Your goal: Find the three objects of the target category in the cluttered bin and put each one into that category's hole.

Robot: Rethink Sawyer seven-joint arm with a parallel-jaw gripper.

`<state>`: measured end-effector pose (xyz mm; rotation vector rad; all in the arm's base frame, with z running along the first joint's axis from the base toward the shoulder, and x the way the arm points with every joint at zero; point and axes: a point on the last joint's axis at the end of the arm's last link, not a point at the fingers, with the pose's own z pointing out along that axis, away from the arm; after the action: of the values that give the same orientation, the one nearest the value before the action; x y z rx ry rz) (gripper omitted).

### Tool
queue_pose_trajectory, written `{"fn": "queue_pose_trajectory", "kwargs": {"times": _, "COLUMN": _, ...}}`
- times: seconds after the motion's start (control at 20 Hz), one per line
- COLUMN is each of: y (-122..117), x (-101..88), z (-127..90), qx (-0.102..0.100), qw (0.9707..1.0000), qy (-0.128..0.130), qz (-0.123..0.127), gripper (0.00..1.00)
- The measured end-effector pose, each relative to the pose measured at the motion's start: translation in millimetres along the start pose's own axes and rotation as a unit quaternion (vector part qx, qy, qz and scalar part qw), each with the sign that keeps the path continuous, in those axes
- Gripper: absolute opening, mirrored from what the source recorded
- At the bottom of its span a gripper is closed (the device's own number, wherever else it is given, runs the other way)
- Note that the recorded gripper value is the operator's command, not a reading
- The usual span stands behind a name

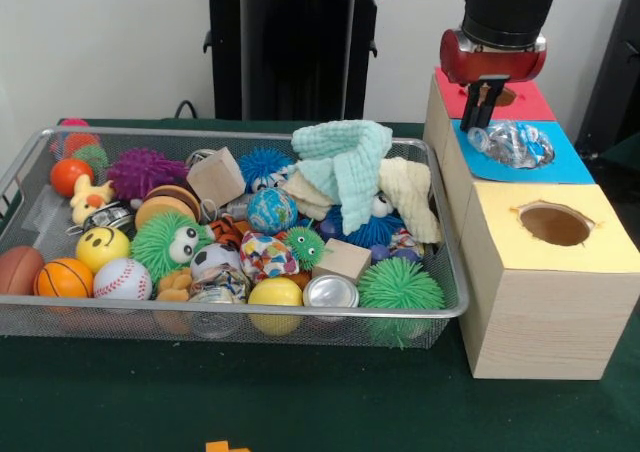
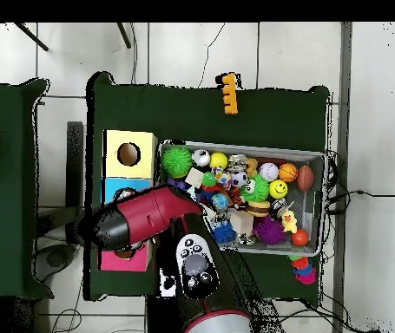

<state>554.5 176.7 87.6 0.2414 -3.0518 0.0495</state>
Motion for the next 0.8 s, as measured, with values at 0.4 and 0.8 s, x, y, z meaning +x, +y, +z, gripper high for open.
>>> {"fn": "queue_pose_trajectory", "kwargs": {"times": 0.4, "y": 0.4, "x": -0.8, "z": 0.3, "qx": 0.000, "qw": 1.0000, "qy": 0.000, "qz": 0.000, "gripper": 0.00}}
{"fn": "queue_pose_trajectory", "kwargs": {"times": 0.8, "y": 0.4, "x": -2.0, "z": 0.4, "qx": 0.002, "qw": 1.0000, "qy": 0.006, "qz": 0.000, "gripper": 0.00}}
